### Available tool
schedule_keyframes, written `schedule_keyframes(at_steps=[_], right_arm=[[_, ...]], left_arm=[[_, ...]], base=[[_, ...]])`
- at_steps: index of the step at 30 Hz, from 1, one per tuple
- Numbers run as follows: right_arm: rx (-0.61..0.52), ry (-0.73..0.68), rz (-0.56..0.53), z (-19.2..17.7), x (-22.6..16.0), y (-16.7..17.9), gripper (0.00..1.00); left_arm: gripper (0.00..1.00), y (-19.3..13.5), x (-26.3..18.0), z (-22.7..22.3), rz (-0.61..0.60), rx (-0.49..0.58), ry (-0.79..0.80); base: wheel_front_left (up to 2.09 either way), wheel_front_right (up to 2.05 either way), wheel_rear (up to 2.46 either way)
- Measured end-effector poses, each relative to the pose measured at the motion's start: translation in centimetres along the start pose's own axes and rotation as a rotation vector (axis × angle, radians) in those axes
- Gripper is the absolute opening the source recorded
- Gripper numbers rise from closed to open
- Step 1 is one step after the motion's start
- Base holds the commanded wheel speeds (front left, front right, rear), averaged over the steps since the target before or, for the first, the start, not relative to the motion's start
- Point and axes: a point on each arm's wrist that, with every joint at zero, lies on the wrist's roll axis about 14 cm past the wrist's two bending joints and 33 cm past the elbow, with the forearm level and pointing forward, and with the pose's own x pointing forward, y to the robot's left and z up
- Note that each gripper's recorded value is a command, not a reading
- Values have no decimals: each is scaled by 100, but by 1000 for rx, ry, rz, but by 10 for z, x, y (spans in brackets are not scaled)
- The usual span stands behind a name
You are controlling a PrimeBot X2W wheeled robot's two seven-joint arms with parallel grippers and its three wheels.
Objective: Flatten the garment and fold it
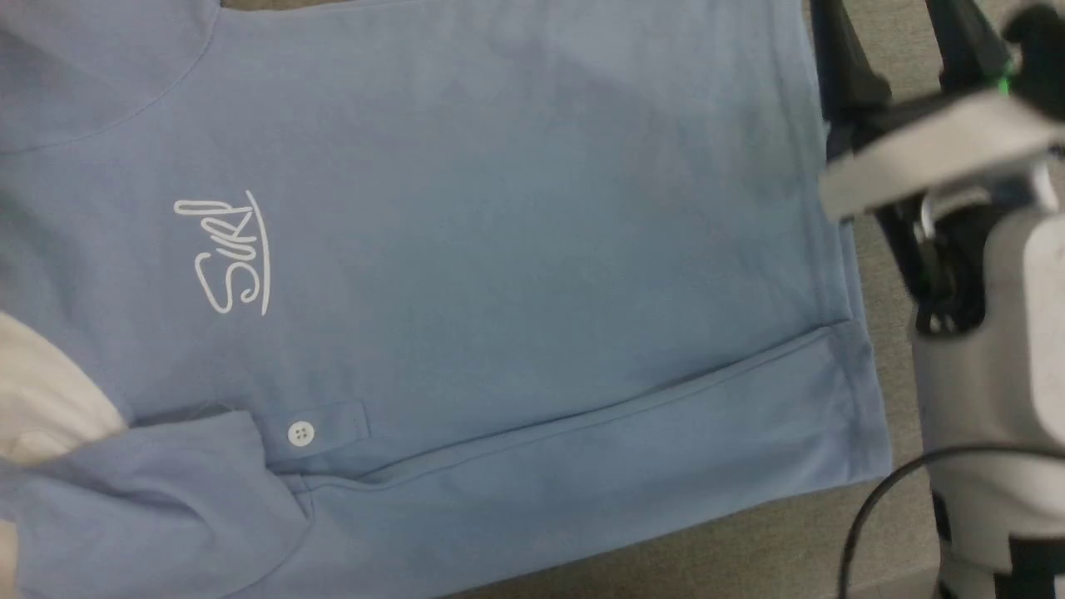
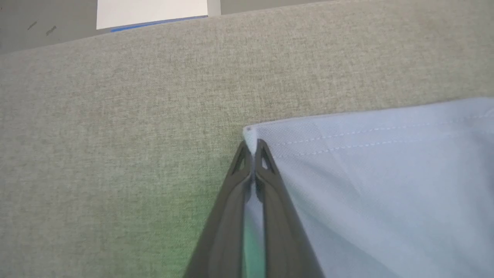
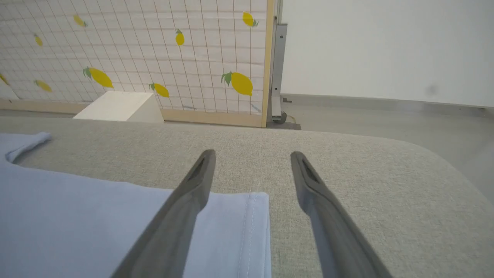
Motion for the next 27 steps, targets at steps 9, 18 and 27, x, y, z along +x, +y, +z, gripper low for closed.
schedule_keyframes(at_steps=[9,18,27], right_arm=[[35,525,-30,-58,43,-12,100],[-15,816,-12,-85,43,-2,0],[-45,667,17,-66,28,9,0]], left_arm=[[0,0,4,0,-20,4,-20],[0,3,9,1,-34,10,-54],[0,0,-11,29,-66,45,-278]], base=[[0,0,0],[0,0,0],[0,0,0]])
